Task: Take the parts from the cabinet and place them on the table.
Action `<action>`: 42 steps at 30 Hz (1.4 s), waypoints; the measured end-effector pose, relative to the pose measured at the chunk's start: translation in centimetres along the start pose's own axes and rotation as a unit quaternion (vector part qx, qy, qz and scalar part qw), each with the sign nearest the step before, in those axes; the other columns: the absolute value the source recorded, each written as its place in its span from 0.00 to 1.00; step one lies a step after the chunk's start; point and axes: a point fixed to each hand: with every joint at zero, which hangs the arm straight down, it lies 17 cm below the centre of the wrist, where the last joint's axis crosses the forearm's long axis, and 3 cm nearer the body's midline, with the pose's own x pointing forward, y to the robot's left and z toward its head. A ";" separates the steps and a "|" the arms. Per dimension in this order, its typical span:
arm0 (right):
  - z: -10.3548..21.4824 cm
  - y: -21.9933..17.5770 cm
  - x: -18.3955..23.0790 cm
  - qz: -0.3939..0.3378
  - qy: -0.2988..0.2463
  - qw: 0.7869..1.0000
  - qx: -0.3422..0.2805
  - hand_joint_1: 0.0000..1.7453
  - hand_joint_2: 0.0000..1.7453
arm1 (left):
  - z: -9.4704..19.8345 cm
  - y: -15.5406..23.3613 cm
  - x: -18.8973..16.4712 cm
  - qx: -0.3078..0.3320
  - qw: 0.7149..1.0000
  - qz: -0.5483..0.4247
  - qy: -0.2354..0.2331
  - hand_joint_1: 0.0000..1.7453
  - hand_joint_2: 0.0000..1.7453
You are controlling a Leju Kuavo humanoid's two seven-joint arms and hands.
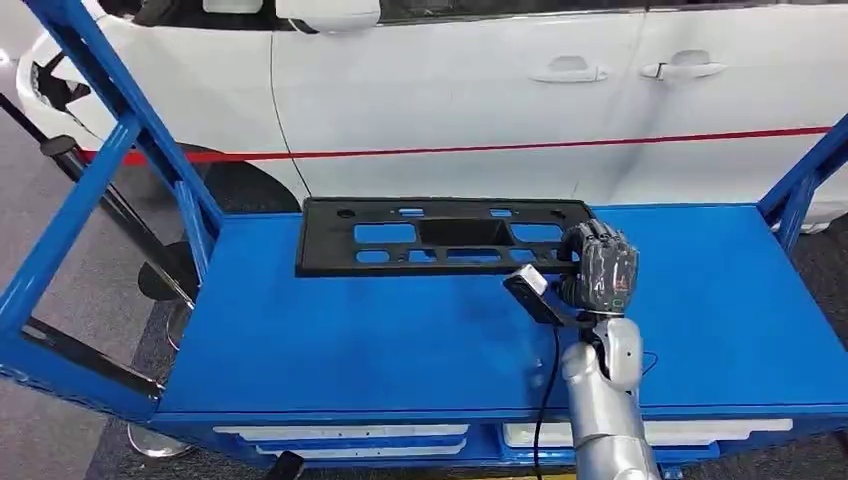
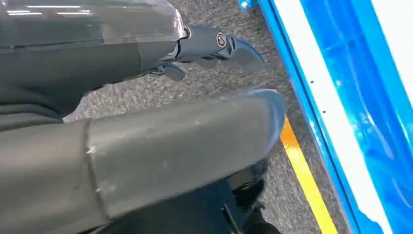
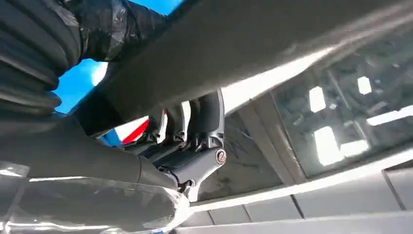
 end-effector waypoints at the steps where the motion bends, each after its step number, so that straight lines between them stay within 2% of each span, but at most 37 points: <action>1: -0.1 -0.3 0.4 -0.004 -0.007 1.000 -0.006 1.00 1.00 | 0.0 0.0 0.0 0.001 1.000 0.000 -0.001 0.00 0.00; 4: -0.8 -3.5 2.6 -0.016 -0.049 0.997 -0.056 1.00 1.00 | 0.0 0.1 0.5 0.011 1.000 -0.003 -0.015 0.00 0.00; 6: -1.2 -7.3 4.7 -0.017 -0.074 0.991 -0.106 1.00 1.00 | 0.0 0.0 0.6 0.014 1.000 0.002 -0.020 0.00 0.00; 10: -0.3 -12.3 9.4 -0.005 -0.135 0.978 -0.157 1.00 1.00 | 0.6 -0.5 -0.3 0.012 1.000 0.017 -0.022 0.00 0.00; 13: 0.4 -16.5 13.3 0.012 -0.200 0.959 -0.201 1.00 1.00 | 0.9 -1.0 -0.6 0.008 0.999 0.025 -0.028 0.00 0.00; 15: 0.7 -18.3 14.1 0.017 -0.212 0.952 -0.220 1.00 1.00 | 1.0 -1.1 -0.6 0.008 0.999 0.028 -0.031 0.00 0.00; 16: 0.9 -19.3 14.5 0.016 -0.217 0.948 -0.232 1.00 1.00 | 1.0 -1.1 -0.6 0.009 0.999 0.030 -0.034 0.00 1.00; 27: 1.5 -26.1 18.4 -0.020 -0.253 0.913 -0.319 1.00 1.00 | 1.2 -1.7 -0.5 0.004 0.998 0.041 -0.040 0.00 1.00; 42: 2.0 -26.9 19.9 -0.044 -0.266 0.905 -0.330 1.00 1.00 | 1.0 -0.9 -0.7 0.027 0.999 0.021 -0.034 0.00 1.00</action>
